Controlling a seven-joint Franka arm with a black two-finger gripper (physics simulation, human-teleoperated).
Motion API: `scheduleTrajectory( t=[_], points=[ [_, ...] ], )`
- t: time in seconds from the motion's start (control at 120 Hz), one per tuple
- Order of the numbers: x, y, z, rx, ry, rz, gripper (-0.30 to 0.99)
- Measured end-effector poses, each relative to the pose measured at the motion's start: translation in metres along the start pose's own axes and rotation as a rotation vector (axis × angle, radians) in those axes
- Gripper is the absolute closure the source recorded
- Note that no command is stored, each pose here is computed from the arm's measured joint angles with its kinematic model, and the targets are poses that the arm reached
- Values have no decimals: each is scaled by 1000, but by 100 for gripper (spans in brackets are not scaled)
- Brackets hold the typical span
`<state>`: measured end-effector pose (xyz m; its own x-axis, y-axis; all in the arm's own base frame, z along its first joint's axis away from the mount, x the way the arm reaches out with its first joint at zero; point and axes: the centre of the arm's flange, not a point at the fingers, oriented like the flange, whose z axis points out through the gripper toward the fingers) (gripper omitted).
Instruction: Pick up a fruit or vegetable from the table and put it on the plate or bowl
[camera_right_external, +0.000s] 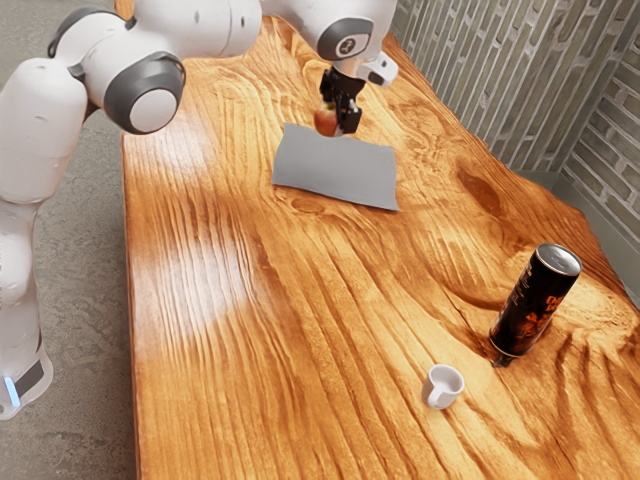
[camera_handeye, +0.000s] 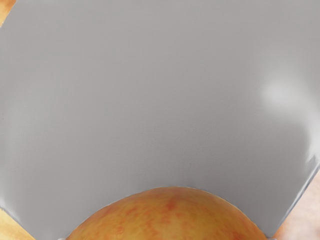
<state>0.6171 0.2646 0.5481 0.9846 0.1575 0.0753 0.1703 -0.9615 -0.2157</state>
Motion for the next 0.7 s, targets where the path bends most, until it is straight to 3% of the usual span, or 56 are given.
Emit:
scheduleTrajectory(
  t=[0.225,0.417,0.7],
  points=[
    [13,-12,13,13,79,-48,28],
    [16,-14,9,12,118,-62,8],
    [18,-12,5,8,142,-46,1]
  ],
)
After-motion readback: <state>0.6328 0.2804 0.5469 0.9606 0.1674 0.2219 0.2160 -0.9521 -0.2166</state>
